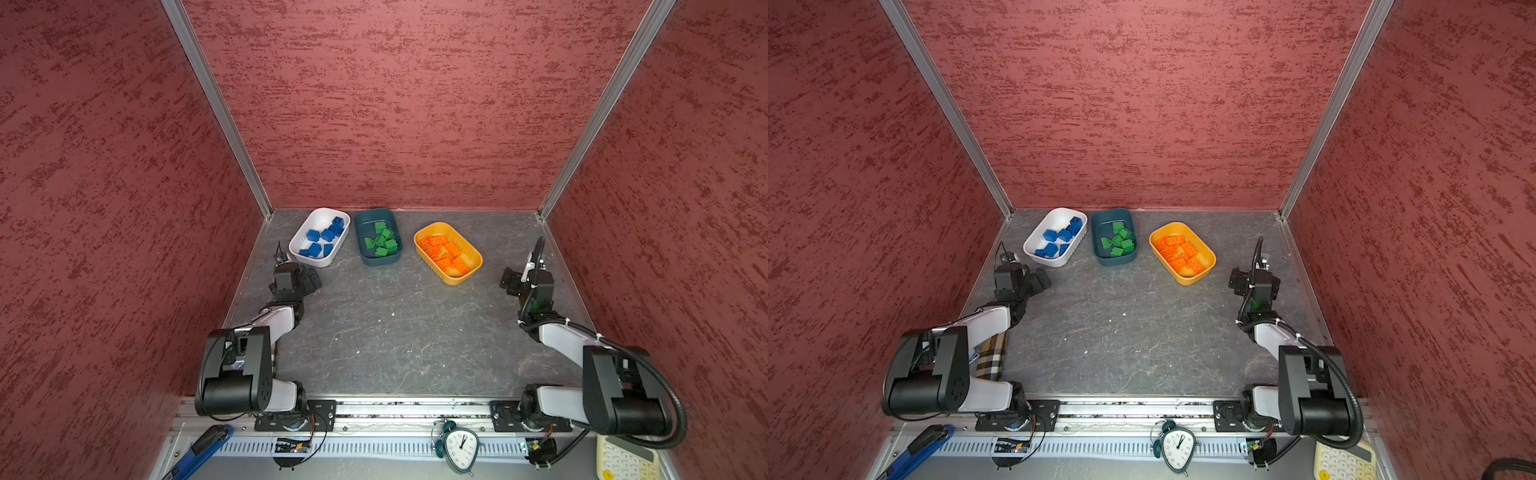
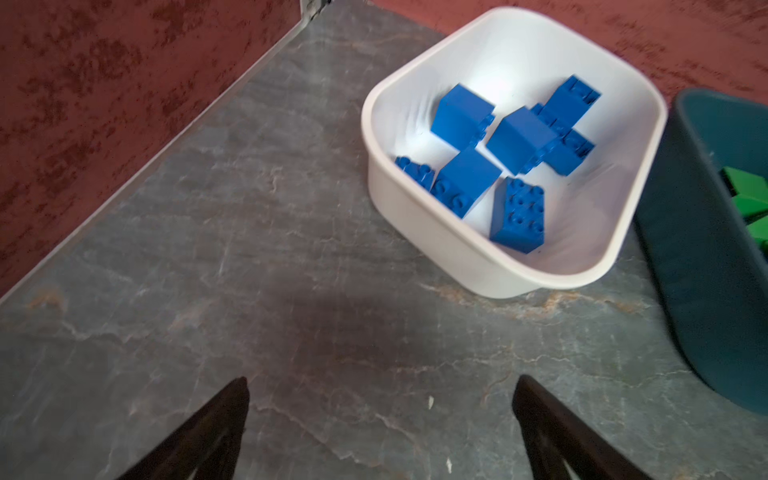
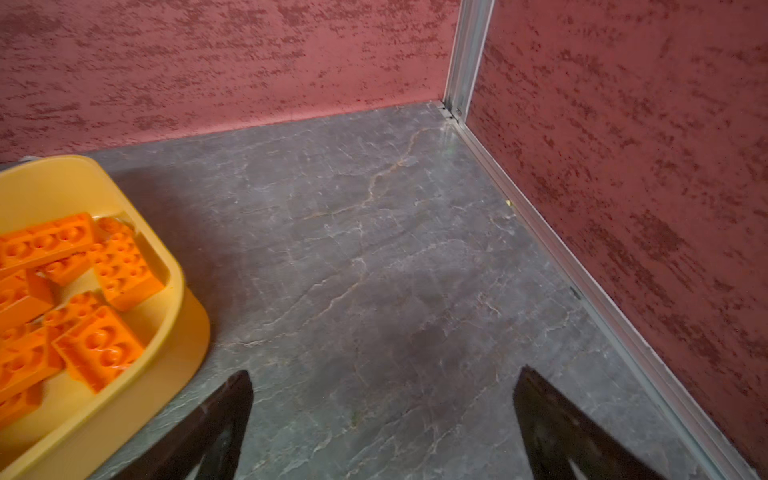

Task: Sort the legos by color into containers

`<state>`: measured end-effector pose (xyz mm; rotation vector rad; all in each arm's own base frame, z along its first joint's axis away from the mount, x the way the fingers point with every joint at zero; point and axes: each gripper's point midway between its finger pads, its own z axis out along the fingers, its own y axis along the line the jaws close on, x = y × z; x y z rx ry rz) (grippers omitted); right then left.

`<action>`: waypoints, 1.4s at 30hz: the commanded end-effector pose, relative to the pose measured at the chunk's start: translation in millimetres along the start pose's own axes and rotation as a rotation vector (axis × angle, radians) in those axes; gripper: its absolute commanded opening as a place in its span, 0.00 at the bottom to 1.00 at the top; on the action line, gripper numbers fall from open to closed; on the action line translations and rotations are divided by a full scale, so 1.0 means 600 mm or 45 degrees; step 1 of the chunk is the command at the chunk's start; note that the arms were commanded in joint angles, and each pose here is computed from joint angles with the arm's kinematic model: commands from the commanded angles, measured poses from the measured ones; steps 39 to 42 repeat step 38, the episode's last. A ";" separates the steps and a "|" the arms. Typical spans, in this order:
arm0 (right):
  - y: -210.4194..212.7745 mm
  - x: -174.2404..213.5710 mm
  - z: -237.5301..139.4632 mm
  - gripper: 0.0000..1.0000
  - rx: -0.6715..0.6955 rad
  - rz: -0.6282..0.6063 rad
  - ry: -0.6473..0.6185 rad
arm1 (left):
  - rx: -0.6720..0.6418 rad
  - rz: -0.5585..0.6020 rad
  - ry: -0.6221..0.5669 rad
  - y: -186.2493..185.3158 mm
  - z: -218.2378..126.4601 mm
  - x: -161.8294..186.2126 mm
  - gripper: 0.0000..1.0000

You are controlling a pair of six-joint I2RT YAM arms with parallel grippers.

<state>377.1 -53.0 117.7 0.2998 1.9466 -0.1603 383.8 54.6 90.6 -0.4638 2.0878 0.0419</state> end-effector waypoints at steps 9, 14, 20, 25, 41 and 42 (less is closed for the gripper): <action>0.061 -0.030 -0.005 0.99 -0.330 -0.028 -0.315 | 0.263 0.226 -0.270 -0.081 -0.002 -0.038 0.99; 0.049 -0.026 -0.001 0.99 -0.288 0.001 -0.329 | 0.291 0.219 -0.361 -0.077 -0.013 -0.027 1.00; 0.044 -0.027 -0.003 0.99 -0.272 0.006 -0.333 | 0.261 0.220 -0.356 -0.074 -0.011 -0.024 0.99; 0.045 -0.027 -0.003 0.99 -0.272 0.004 -0.334 | 0.179 0.188 -0.387 -0.060 -0.013 -0.029 0.99; 0.046 -0.026 -0.002 0.99 -0.277 0.002 -0.330 | 0.178 0.187 -0.391 -0.060 -0.013 -0.029 0.99; 0.046 -0.026 -0.002 0.99 -0.277 0.002 -0.330 | 0.178 0.187 -0.391 -0.060 -0.013 -0.029 0.99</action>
